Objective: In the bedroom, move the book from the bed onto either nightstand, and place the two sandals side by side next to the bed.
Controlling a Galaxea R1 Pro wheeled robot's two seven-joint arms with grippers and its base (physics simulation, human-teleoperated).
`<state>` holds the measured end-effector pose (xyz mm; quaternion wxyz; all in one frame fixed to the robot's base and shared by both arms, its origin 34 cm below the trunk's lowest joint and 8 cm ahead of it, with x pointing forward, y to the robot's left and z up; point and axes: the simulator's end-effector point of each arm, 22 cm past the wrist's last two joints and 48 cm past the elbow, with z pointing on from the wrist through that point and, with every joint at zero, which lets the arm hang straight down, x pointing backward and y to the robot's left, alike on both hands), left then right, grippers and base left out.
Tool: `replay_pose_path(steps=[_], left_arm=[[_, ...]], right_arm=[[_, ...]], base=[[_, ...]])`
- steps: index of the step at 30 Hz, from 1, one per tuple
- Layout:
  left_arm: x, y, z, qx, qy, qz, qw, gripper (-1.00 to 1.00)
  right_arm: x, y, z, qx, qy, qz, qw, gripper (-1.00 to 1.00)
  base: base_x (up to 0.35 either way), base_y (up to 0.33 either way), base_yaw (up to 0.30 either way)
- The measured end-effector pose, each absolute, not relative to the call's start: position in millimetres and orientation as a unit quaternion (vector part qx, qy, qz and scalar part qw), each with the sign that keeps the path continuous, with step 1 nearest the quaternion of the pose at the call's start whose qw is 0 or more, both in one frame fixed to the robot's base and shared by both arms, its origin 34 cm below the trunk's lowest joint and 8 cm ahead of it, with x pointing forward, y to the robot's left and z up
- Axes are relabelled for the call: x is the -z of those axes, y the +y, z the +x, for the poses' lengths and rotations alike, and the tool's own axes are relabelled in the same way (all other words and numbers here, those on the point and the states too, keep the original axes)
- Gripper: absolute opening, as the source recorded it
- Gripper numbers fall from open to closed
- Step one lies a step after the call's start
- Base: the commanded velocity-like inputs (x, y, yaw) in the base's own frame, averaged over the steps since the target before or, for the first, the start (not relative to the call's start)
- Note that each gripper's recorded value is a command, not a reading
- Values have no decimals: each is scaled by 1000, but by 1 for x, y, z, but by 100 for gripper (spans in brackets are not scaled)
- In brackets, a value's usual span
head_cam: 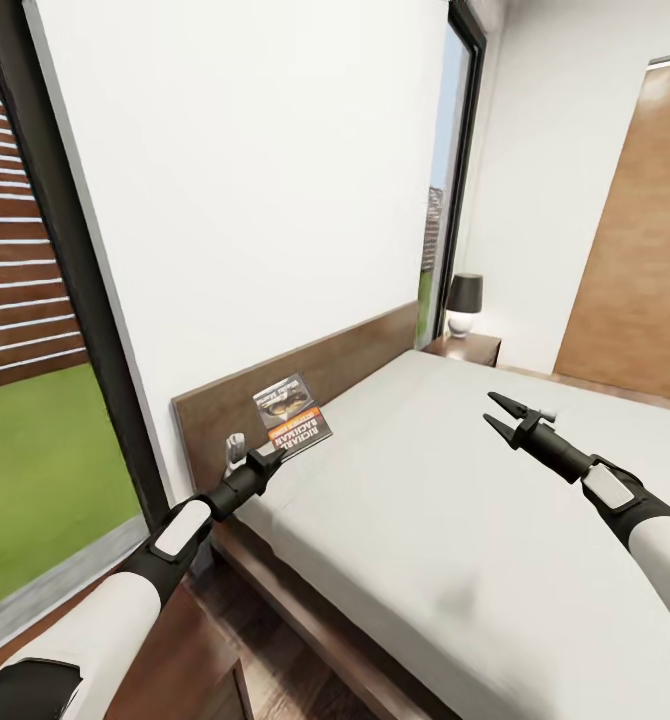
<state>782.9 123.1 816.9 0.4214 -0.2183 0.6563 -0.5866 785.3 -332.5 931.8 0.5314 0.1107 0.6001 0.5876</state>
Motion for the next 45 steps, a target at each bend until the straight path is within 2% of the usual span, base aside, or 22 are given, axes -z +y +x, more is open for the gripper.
replay_pose_path(steps=[45], left_arm=[[-847,124,777,590,647,-204,437,-100]], right_arm=[[-955,-334,774,-590,591,106,540,100]], base=[[0,0,0]])
